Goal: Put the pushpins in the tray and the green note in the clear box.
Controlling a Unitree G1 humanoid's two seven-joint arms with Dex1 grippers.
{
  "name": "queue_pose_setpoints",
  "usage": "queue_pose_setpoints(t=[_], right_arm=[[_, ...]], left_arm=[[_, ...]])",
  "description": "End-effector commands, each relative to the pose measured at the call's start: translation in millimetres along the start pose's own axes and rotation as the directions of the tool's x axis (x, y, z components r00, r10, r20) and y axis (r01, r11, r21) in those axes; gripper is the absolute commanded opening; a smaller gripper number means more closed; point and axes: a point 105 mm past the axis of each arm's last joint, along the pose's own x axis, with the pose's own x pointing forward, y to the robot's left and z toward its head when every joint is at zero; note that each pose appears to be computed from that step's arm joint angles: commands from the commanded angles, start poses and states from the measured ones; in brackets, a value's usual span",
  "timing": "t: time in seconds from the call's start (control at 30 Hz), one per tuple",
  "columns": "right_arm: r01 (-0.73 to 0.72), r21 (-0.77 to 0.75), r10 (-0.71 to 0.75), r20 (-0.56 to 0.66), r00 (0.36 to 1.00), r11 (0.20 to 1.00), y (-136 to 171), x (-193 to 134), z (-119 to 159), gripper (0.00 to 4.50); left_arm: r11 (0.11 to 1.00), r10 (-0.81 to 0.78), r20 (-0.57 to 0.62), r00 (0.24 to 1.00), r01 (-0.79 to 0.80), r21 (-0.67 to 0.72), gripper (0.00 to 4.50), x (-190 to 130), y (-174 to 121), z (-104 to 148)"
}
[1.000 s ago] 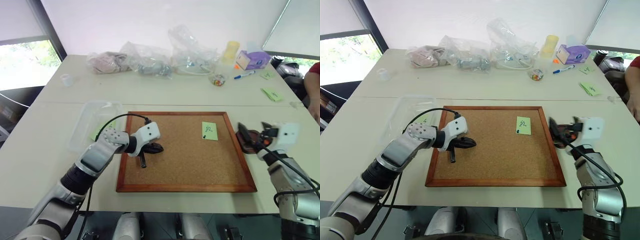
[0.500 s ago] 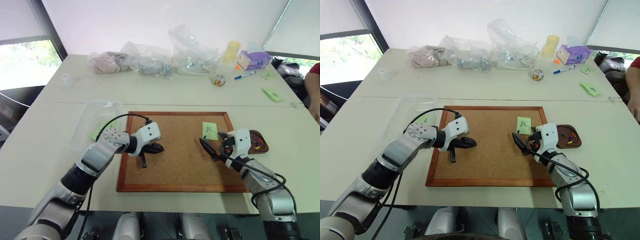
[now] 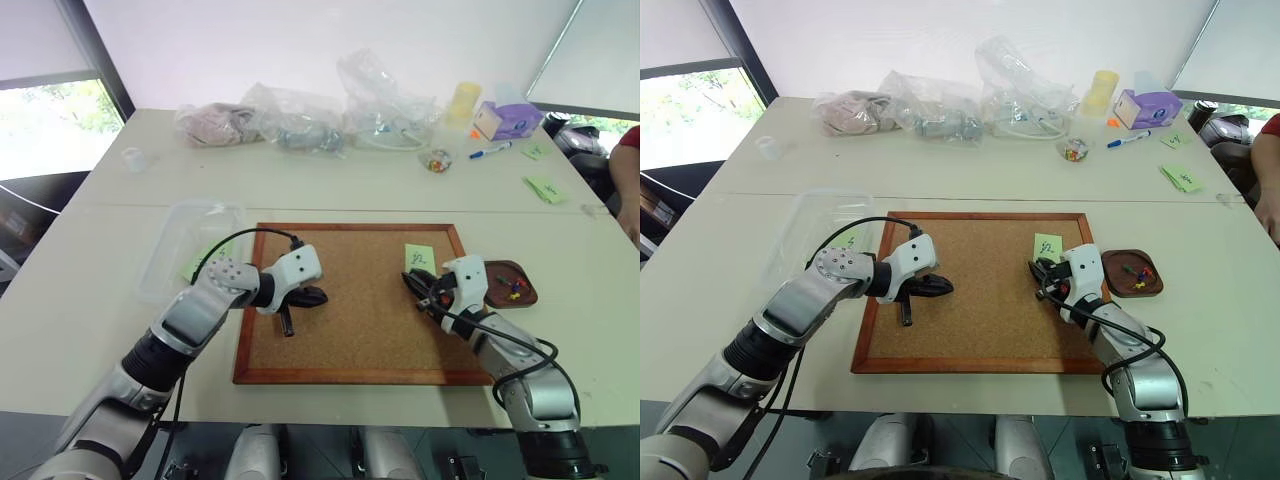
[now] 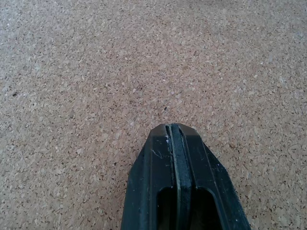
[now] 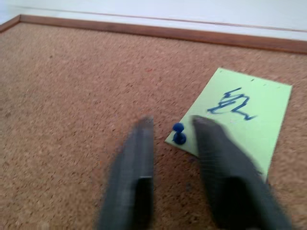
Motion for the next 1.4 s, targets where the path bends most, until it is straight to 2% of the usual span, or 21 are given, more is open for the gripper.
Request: queue_pose_setpoints(t=[0.03,0.27,0.37,0.5,0.7,0.77,0.83,0.93,1.03,1.1,1.17,1.3,1.4], right_arm=[[-0.039,-0.001,0.039,0.005,0.999,0.999,7,1,5,0.02],[-0.014,-0.009,0.014,0.024,1.000,1.000,2,-2,9,0.02],[0.023,-0.027,-0.021,0.077,0.997,0.999,-5,-3,20,0.02],[0.074,-0.061,-0.059,0.212,0.975,0.995,-13,-8,50,0.02],[0.081,-0.090,-0.055,0.258,0.965,0.993,-13,-13,63,0.02],[0.075,-0.095,-0.048,0.256,0.965,0.993,-11,-13,64,0.02],[0.068,-0.107,-0.038,0.258,0.965,0.992,-8,-15,66,0.02],[0.056,-0.145,-0.017,0.257,0.966,0.988,-2,-20,71,0.00],[0.039,-0.186,0.012,0.263,0.965,0.982,4,-24,80,0.00],[0.027,-0.218,0.034,0.270,0.962,0.976,8,-27,87,0.00],[0.020,-0.243,0.050,0.277,0.960,0.970,12,-29,94,0.00],[0.009,-0.276,0.074,0.290,0.954,0.961,20,-30,105,0.00],[0.003,-0.291,0.087,0.299,0.950,0.957,26,-31,111,0.00]], left_arm=[[0.999,-0.014,-0.061,0.998,0.012,-0.039,0.00,6,-5,-18],[0.999,-0.009,-0.063,0.998,0.007,-0.036,0.00,5,-1,-17],[0.999,-0.010,-0.064,0.998,0.008,-0.035,0.00,5,-1,-17],[0.999,-0.013,-0.069,0.998,0.011,-0.035,0.00,5,-1,-18],[0.997,-0.030,-0.050,0.998,0.026,-0.067,0.00,5,-3,-17],[0.992,-0.049,0.026,0.998,0.051,-0.119,0.00,3,-2,-3],[0.968,-0.056,0.198,0.979,0.102,-0.230,0.00,-5,7,32],[0.911,-0.034,0.405,0.913,0.195,-0.363,0.99,-23,29,81],[0.854,-0.031,0.536,0.844,0.300,-0.424,2.53,-32,43,119],[0.808,-0.045,0.565,0.824,0.363,-0.464,3.38,-25,45,134],[0.748,-0.050,0.547,0.836,0.394,-0.534,4.41,-8,47,136],[0.641,-0.089,0.577,0.812,0.490,-0.591,4.47,16,45,151],[0.619,-0.104,0.585,0.804,0.513,-0.595,4.47,30,45,158]])
